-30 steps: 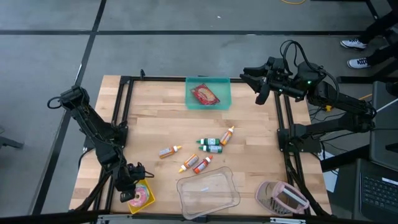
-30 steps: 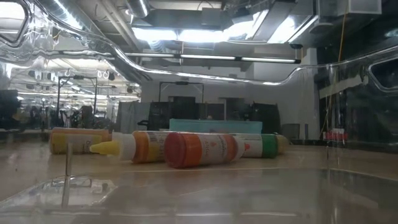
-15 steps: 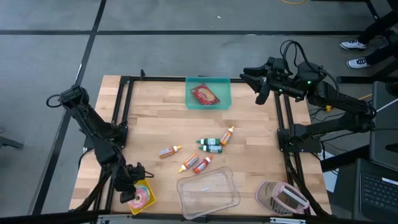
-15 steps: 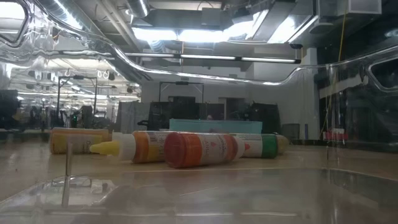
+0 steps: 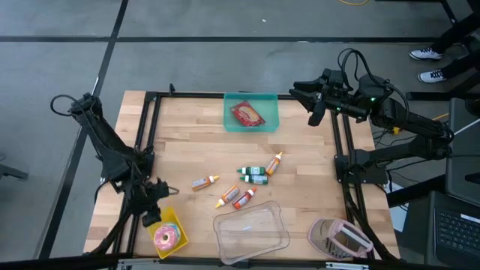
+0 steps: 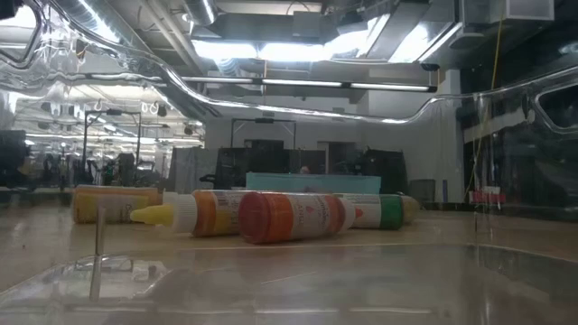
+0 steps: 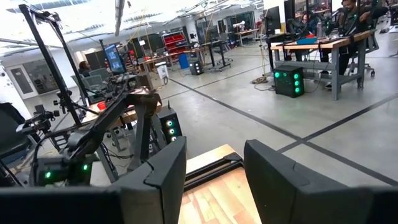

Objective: Pick & Place Food Item
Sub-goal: Put the bottom left yellow food coloring bottle into the transparent bin

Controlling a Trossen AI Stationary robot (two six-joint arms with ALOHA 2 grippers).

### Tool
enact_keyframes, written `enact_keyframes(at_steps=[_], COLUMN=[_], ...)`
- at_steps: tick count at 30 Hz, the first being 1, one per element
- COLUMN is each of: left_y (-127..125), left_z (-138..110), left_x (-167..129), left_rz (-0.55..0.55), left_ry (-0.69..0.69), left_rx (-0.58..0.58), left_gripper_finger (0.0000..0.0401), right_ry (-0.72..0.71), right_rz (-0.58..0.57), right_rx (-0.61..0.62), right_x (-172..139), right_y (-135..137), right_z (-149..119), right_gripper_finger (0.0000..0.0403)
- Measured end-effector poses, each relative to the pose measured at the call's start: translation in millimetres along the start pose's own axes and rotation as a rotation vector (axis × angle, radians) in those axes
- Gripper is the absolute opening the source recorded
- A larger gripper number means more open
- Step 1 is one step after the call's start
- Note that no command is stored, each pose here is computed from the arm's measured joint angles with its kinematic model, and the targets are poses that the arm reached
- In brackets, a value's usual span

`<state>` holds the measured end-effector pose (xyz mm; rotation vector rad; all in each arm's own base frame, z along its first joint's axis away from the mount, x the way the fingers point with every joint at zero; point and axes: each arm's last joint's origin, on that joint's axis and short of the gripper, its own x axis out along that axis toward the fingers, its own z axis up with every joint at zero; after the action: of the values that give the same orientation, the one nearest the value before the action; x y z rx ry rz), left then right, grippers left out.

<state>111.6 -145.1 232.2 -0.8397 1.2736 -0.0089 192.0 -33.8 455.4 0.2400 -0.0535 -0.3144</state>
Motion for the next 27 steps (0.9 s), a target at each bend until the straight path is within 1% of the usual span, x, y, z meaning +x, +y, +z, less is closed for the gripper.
enact_keyframes(at_steps=[3, 5, 8, 10, 13, 15, 16, 18, 19, 22, 24, 27], left_y=[5, 9, 15, 15, 14, 13, 12, 13, 14, 23, 28, 29], left_z=[10, 20, 36, 47, 63, 74, 80, 92, 100, 126, 146, 178], left_x=[-16, -28, -47, -61, -84, -97, -102, -106, -103, -82, -70, -58], left_rz=[-0.043, -0.081, -0.132, -0.174, -0.208, -0.206, -0.204, -0.178, -0.149, -0.021, 0.040, 0.085], left_ry=[-0.123, -0.259, -0.530, -0.753, -1.090, -1.233, -1.273, -1.286, -1.265, -1.131, -1.031, -0.885], left_rx=[-0.042, -0.087, -0.162, -0.189, -0.220, -0.213, -0.193, -0.141, -0.117, -0.064, -0.020, 0.060], left_gripper_finger=[0.0219, 0.0219, 0.0219, 0.0219, 0.0219, 0.0219, 0.0219, 0.0219, 0.0219, 0.0219, 0.0219, 0.0219], right_ry=[-0.003, -0.007, -0.034, -0.066, -0.121, -0.148, -0.156, -0.160, -0.160, -0.159, -0.158, -0.159], right_rz=[-0.010, -0.026, -0.068, -0.110, -0.170, -0.194, -0.200, -0.203, -0.203, -0.203, -0.202, -0.201], right_rx=[-0.015, -0.015, -0.020, -0.030, -0.026, -0.020, -0.020, -0.020, -0.021, -0.022, -0.013, 0.000], right_x=[0, 0, 0, 0, -1, -1, -1, -2, -2, -1, -1, 0], right_y=[0, -1, -2, -2, -4, -4, -4, -4, -4, -4, -4, -4], right_z=[0, 0, 2, 5, 9, 11, 12, 12, 12, 12, 12, 12], right_gripper_finger=[0.0160, 0.0160, 0.0160, 0.0160, 0.0160, 0.0160, 0.0160, 0.0160, 0.0160, 0.0160, 0.0160, 0.0160])
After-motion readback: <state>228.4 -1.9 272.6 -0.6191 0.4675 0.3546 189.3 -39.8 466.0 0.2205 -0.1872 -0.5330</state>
